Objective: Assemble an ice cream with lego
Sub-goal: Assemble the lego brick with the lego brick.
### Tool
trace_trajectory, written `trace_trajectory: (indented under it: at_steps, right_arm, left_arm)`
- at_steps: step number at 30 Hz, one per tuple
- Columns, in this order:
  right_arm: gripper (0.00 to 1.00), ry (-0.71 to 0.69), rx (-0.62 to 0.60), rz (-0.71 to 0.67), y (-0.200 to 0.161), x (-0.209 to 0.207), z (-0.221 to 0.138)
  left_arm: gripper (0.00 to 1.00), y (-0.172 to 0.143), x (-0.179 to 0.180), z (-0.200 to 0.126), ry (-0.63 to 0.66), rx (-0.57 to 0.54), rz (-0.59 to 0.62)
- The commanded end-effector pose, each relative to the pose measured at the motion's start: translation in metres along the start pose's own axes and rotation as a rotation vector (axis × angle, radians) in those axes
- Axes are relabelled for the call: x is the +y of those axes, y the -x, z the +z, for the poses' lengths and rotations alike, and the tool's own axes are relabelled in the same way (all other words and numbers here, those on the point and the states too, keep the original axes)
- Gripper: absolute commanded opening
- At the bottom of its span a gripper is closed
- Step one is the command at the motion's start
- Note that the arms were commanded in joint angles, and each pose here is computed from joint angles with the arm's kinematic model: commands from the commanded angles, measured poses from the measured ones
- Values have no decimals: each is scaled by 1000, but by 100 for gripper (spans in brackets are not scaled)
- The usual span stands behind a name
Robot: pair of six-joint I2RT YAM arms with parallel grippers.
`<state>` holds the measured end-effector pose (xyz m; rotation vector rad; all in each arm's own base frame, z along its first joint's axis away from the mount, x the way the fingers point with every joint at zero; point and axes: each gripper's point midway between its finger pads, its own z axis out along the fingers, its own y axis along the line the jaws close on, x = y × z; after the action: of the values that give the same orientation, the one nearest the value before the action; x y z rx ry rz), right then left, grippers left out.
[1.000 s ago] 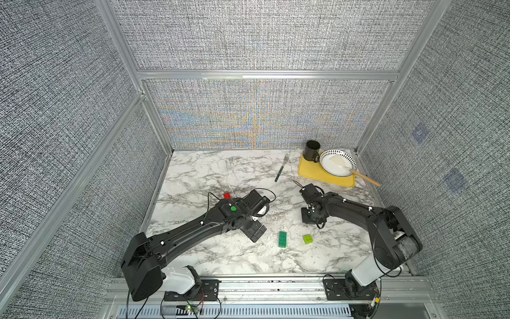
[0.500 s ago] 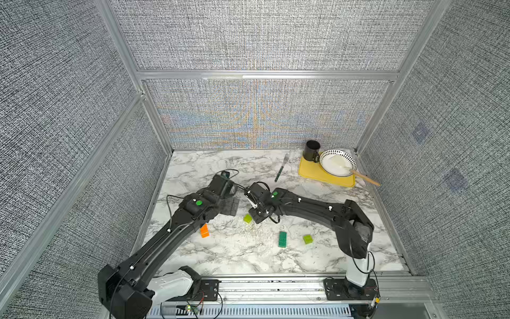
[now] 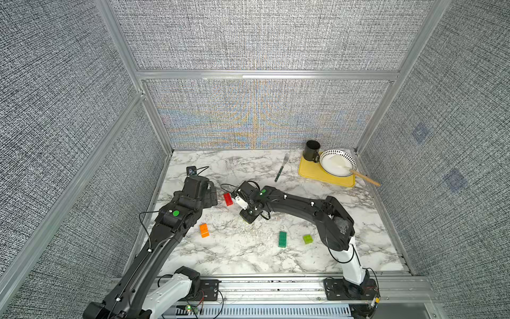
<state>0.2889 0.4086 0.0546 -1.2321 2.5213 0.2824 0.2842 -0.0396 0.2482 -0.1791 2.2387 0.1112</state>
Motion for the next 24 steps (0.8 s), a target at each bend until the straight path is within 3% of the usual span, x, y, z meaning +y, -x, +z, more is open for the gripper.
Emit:
trace_trajectory:
  at_steps: [1,14,24]
  right_arm:
    - [15,-2,25,-12,-4,0,3]
    - [22,-5,33,-24,-9,-1,2]
    - [36,-17,59,-51,-17,-4,11]
  left_arm:
    - [100,9,7,-2,25,-46,-52]
    - [100,11,9,-4,19,-64,-65]
    - [100,11,9,-4,16,-67,-65]
